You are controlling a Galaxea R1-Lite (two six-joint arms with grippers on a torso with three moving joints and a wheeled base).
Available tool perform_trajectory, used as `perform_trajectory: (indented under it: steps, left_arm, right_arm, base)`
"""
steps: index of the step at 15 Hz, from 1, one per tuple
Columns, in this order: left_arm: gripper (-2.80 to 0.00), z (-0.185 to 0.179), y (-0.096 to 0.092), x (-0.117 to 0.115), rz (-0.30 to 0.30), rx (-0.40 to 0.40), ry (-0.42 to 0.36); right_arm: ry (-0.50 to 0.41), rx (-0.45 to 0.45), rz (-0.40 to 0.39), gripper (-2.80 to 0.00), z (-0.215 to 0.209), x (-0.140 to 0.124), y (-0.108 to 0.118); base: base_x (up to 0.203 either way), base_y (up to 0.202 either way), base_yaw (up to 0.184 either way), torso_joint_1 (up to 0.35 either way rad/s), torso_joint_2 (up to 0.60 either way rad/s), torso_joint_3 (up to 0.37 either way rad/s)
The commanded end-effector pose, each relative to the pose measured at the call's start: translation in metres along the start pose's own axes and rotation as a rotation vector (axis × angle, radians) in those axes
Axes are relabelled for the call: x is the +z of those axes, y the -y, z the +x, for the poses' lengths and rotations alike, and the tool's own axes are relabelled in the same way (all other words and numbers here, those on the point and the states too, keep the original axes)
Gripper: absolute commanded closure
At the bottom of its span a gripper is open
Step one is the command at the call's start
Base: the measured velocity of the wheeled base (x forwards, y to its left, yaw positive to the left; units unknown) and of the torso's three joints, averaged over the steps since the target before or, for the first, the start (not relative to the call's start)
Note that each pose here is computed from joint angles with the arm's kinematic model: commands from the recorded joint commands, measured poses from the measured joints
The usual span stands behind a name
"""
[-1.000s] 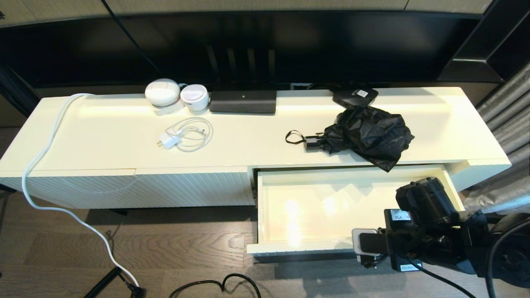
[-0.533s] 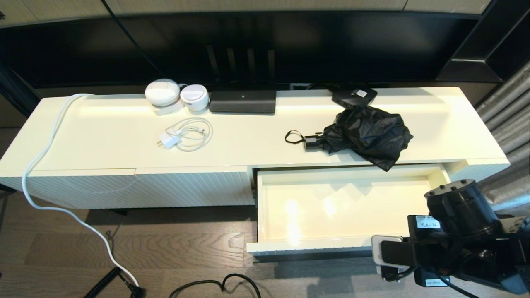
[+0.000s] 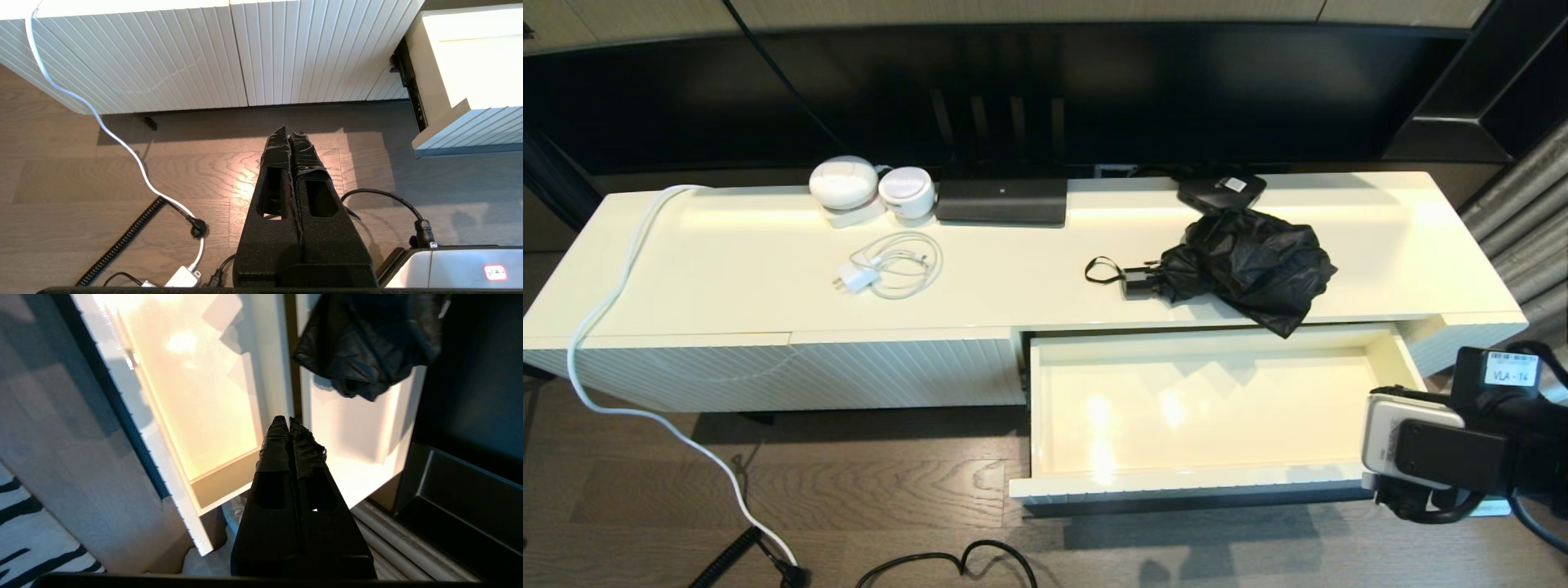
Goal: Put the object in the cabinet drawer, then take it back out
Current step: Put the umbrella in the drawer
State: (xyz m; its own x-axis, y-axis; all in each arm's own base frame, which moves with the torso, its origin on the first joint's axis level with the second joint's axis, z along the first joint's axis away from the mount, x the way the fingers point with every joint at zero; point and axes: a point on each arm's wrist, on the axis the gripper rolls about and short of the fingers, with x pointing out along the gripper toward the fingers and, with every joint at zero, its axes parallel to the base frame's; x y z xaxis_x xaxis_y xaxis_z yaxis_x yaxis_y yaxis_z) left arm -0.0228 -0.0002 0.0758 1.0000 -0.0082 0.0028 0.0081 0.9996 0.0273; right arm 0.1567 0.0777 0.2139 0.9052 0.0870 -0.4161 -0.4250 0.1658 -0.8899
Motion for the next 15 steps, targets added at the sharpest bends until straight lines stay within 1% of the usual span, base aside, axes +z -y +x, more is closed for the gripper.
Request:
perform_trajectory:
  steps: [1,4,7,9,11,13,15]
  left_arm:
    - [0.00,0.000,0.000,0.000,0.000,-0.001,-0.003]
    - [0.00,0.000,0.000,0.000,0.000,0.000,-0.003]
    - [0.00,0.000,0.000,0.000,0.000,-0.001,-0.003]
    - [0.00,0.000,0.000,0.000,0.000,0.000,-0.003]
    - [0.00,0.000,0.000,0.000,0.000,-0.001,-0.003]
    - [0.00,0.000,0.000,0.000,0.000,0.000,-0.003]
    - [0.00,0.000,0.000,0.000,0.000,0.000,-0.003]
  right_arm:
    - [0.019,-0.055,0.011,0.00,-0.009,0.002,0.012]
    - [0.039,-0.041,-0.001,0.00,0.009,0.019,0.023]
    - [0.074,-0.008,-0.036,0.00,0.036,0.048,0.031]
    - [0.091,0.006,-0.091,0.00,0.057,0.067,0.037]
    - [0.087,0.010,-0.156,0.00,0.078,0.080,0.046]
    - [0.063,0.046,-0.192,0.00,0.093,0.083,0.055]
    - [0.070,0.083,-0.201,0.00,0.106,0.075,0.062]
  base:
    - [0.000,0.000,0.000,0.000,0.00,0.000]
    - [0.000,0.000,0.000,0.000,0.00,0.000]
    - [0.000,0.000,0.000,0.000,0.00,0.000]
    - [0.000,0.000,0.000,0.000,0.00,0.000]
    - [0.000,0.000,0.000,0.000,0.00,0.000]
    - [0.000,0.000,0.000,0.000,0.00,0.000]
    - [0.000,0.000,0.000,0.000,0.00,0.000]
